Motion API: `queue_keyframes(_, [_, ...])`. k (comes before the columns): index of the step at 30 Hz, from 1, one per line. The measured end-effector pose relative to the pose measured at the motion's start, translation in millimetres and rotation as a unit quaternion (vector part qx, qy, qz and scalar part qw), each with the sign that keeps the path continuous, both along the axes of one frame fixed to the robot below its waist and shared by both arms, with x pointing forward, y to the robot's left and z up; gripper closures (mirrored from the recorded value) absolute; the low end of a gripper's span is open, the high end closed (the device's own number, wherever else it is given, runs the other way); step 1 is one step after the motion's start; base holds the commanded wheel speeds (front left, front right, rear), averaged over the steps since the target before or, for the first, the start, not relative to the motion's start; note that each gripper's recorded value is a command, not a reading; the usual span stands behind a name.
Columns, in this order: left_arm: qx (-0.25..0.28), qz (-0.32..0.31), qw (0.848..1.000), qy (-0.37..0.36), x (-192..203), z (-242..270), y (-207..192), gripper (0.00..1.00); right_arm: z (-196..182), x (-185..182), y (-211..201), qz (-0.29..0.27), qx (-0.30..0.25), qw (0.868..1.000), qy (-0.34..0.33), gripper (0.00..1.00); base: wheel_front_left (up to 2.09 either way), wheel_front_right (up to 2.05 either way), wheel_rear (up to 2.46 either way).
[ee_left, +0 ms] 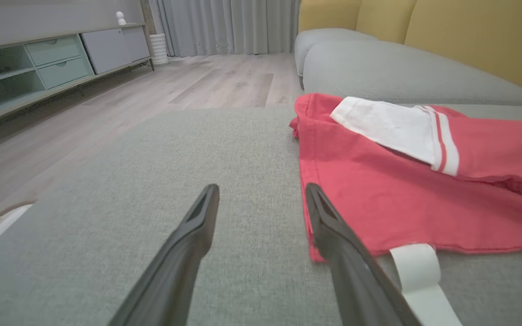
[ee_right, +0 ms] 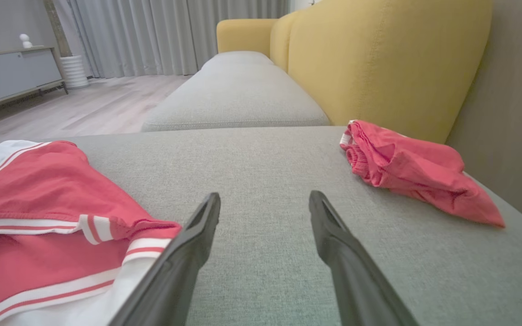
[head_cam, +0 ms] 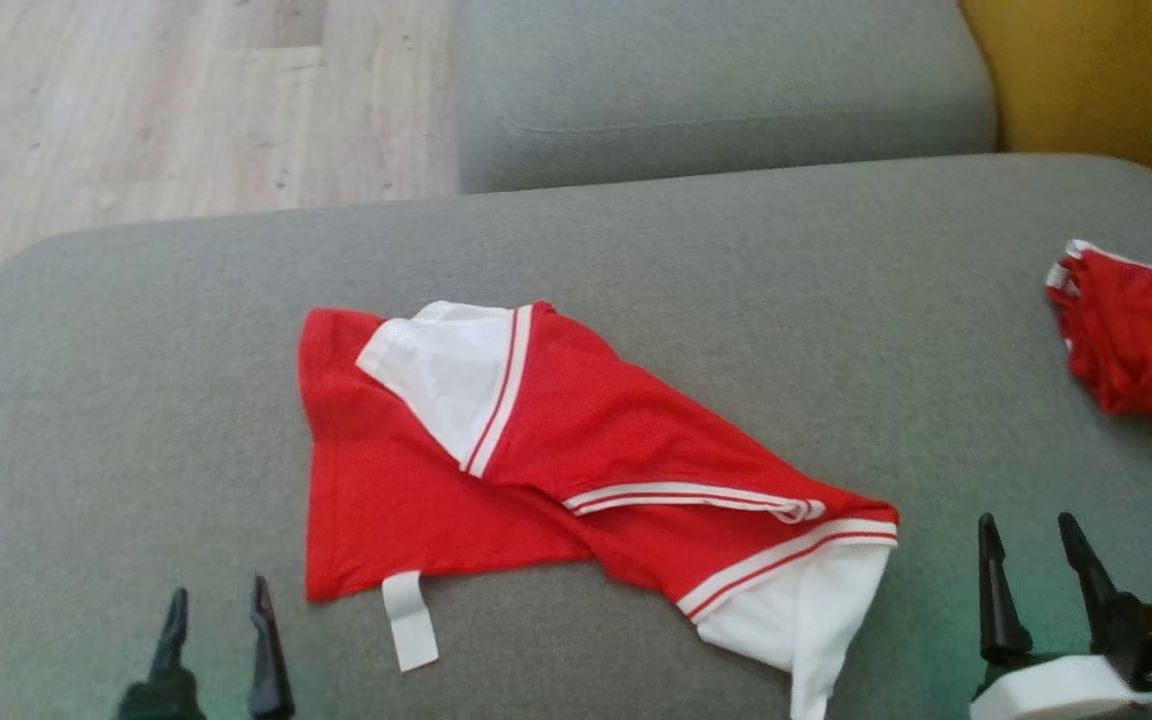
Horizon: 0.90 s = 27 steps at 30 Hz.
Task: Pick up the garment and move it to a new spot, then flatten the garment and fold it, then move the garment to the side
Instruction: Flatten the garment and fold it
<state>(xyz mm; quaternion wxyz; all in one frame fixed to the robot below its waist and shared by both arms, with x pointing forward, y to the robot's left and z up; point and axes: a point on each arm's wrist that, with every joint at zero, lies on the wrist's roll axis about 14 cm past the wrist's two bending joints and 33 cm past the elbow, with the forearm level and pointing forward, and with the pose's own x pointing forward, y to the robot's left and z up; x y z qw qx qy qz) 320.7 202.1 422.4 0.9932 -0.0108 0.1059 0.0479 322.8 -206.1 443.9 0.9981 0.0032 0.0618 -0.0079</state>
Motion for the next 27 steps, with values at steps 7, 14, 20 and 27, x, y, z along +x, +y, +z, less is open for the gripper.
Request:
queue_keyframes(7, [-0.001,-0.019,0.999,-0.036,-22,18,-19,0.00,-16,-6,19,0.033,-0.003,0.999,0.027,0.00,0.00,0.00,0.00])
queue_keyframes(14, [-0.003,-0.020,0.999,-0.031,-38,13,-18,0.00,-13,-5,34,0.054,0.007,0.998,0.022,0.00,0.00,0.00,0.00])
queue_keyframes(20, [0.001,-0.025,0.999,-0.036,-37,16,-18,0.00,-5,-4,41,0.057,0.034,0.998,0.006,0.00,0.00,0.00,0.00])
queue_keyframes(27, [0.024,-0.067,0.997,-0.029,-32,15,-27,0.00,2,-4,73,0.095,0.077,0.992,0.043,0.00,0.00,0.00,0.00])
